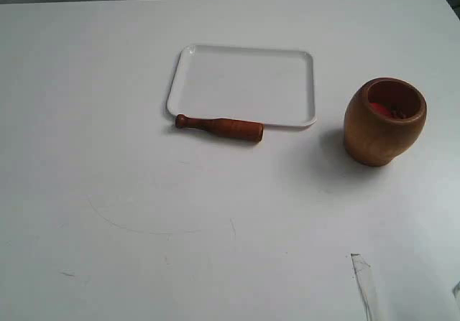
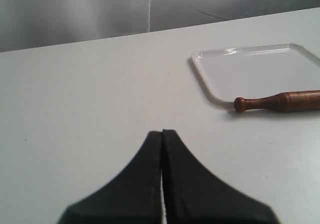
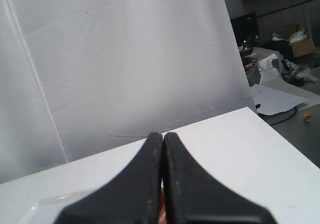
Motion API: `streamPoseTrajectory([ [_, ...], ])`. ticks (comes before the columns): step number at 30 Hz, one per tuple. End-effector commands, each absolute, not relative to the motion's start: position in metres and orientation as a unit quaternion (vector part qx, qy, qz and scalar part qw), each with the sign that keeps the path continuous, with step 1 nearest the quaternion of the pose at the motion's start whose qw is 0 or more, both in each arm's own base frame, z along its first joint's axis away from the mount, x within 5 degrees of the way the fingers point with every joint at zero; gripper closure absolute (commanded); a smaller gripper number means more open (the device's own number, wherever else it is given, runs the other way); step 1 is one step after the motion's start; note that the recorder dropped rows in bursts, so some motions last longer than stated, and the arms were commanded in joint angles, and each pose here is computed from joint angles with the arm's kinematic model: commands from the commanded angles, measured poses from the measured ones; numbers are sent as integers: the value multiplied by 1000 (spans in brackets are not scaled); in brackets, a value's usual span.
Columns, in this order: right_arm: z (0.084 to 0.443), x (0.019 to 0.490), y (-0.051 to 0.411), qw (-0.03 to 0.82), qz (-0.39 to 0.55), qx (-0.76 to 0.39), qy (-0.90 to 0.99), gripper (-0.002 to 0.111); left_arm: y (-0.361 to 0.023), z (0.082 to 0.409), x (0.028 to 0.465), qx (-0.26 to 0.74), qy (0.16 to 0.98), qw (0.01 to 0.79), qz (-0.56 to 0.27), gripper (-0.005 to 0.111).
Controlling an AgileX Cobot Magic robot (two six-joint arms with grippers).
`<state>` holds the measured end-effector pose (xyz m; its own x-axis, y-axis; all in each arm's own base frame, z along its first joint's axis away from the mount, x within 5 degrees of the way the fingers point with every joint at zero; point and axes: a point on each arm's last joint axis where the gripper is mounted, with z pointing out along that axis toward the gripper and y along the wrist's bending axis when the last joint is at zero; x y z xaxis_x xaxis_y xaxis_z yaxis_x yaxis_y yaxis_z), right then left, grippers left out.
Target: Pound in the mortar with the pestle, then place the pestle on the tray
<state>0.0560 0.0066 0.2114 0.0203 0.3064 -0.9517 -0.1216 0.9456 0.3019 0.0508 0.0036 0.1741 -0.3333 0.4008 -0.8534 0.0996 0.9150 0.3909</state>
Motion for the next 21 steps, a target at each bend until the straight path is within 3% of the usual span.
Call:
streamPoseTrajectory([
  [1,214,56,5,723,167,95,664,108,3,174,51,153,805,559,128,107],
  [7,221,55,3,732,186,115,645,108,3,174,51,153,805,559,128,107],
  [12,323,25,4,806,150,39,572,108,3,174,51,153,805,559,128,107],
  [17,386,32,16,740,85,-82,662,108,3,174,51,153,805,559,128,107],
  [21,416,47,34,674,104,-196,705,108,3,174,51,153,805,559,128,107],
])
